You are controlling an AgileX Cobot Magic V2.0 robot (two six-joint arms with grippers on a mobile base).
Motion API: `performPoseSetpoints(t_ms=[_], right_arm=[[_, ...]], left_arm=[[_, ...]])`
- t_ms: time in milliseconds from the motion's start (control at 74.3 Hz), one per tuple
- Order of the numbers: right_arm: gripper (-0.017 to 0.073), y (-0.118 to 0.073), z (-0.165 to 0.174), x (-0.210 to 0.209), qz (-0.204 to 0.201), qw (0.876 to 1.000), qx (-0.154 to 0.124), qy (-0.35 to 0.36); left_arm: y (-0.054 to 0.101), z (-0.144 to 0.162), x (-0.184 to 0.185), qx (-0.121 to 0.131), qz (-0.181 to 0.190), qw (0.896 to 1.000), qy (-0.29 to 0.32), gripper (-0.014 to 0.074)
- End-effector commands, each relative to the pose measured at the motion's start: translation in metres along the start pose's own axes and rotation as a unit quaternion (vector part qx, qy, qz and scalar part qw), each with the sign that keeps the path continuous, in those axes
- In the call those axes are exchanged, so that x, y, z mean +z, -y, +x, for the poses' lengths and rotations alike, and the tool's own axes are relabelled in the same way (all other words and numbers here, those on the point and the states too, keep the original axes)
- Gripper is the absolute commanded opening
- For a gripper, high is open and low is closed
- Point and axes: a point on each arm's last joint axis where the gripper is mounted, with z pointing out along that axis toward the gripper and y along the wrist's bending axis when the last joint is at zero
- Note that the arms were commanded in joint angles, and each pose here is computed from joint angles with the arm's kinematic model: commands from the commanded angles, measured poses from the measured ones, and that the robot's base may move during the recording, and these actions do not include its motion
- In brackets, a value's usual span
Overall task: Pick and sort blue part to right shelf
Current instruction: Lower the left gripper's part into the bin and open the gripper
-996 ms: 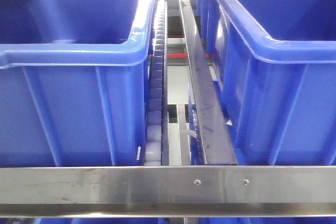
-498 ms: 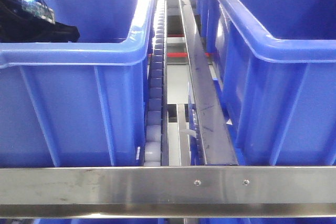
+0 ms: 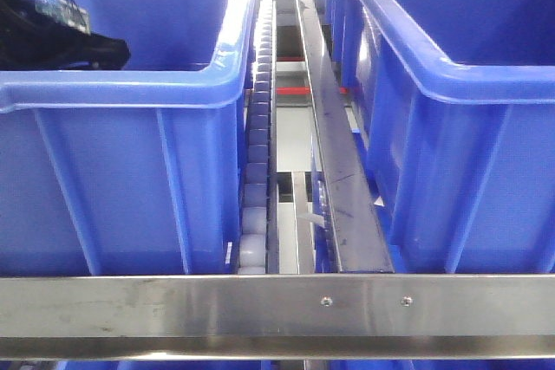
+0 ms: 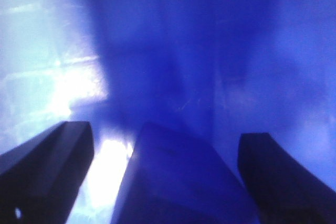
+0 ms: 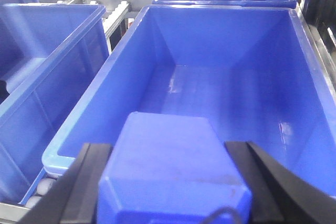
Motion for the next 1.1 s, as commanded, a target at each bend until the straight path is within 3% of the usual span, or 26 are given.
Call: performPoseSetpoints(t_ms=[0,310,579,969,1091], right_arm=[[0.0282,-0.002,-0.016,-0.003,-0.004,0.999,-0.007,0.052],[0.0282,-0.002,-0.017,0.002,-0.003,0.999,-0.008,0.041],[0.0282,-0.011,-0.025,0.055,-0.002,0.999,-0.017,-0.038],[0.0276,-0.028,-0.063,0.165,0.008,0.987,-0.019,-0.158],[0.0276,-0.026,-0.073,0.2,0.031,0.981,-0.015,-0.19]], left_arm=[[0.002,-0.019,-0.058,-0.002,0.006,0.996,0.092,0.0623],[0.004,-0.002,-0.165,0.006,0.004,0.976,0.216,0.0344],[0.003,0.068,-0.206,0.006,0.005,0.957,0.29,0.0131],[-0.001,0.186,-0.244,0.007,0.007,0.916,0.402,0.0127],[-0.001,0.212,-0.254,0.008,0.009,0.901,0.434,0.0127]])
